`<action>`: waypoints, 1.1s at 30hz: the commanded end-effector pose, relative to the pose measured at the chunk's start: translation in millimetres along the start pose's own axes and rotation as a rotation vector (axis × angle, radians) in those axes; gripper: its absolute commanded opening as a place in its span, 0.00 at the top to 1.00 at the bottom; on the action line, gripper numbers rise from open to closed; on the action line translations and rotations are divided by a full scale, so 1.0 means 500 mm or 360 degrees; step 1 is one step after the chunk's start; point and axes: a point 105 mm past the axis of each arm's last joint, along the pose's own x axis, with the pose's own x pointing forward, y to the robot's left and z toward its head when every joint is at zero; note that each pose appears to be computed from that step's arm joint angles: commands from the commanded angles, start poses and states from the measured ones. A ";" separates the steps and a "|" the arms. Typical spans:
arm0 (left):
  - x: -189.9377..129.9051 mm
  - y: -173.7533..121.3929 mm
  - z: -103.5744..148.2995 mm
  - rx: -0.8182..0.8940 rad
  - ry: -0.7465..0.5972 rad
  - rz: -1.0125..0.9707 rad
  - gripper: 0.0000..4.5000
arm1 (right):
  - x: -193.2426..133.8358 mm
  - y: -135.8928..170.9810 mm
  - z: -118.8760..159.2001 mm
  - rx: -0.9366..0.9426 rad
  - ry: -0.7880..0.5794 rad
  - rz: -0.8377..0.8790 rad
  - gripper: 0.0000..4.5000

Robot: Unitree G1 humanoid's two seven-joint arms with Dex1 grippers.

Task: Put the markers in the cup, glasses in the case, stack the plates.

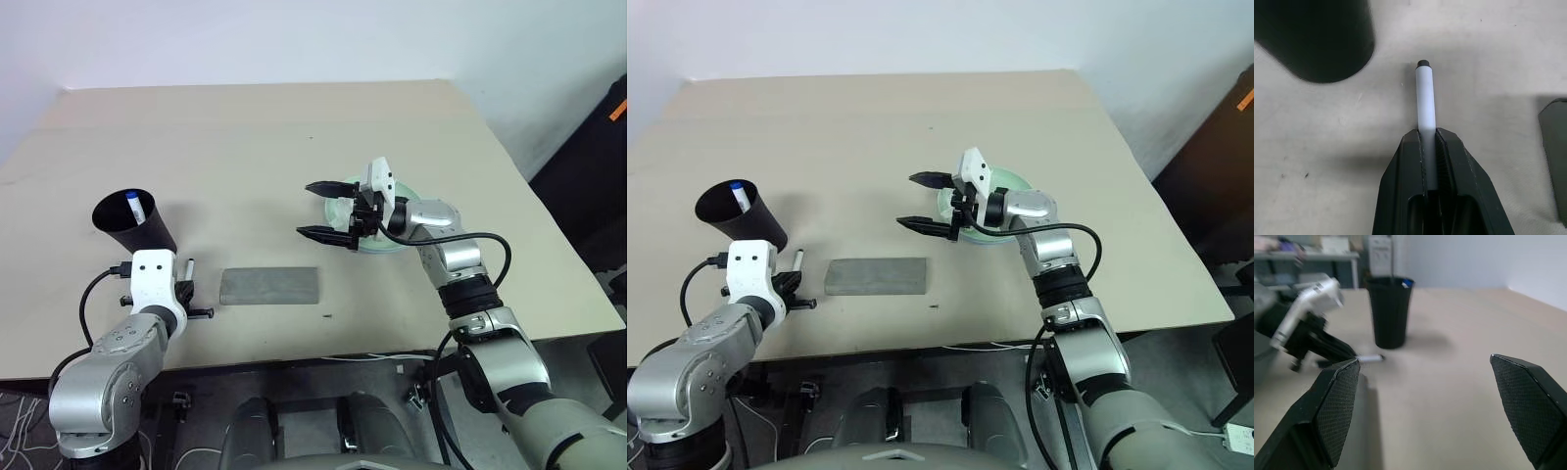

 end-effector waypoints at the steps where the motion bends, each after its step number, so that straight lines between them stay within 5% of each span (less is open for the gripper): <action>1: -0.011 0.006 0.037 0.0073 -0.0216 -0.0027 1.00 | -0.006 0.010 0.044 -0.0036 -0.0143 0.0022 0.00; 14: -0.086 -0.036 0.102 0.0051 -0.0864 -0.0362 1.00 | -0.021 0.050 0.046 0.0048 -0.0360 -0.0184 0.00; 22: -0.149 -0.038 0.156 0.0150 -0.1355 -0.0402 1.00 | -0.018 0.078 0.004 0.0170 -0.0311 -0.0151 0.00; 33: -0.186 0.059 0.229 0.0115 -0.1753 0.0020 1.00 | -0.020 0.079 -0.003 0.0170 -0.0264 -0.0068 0.00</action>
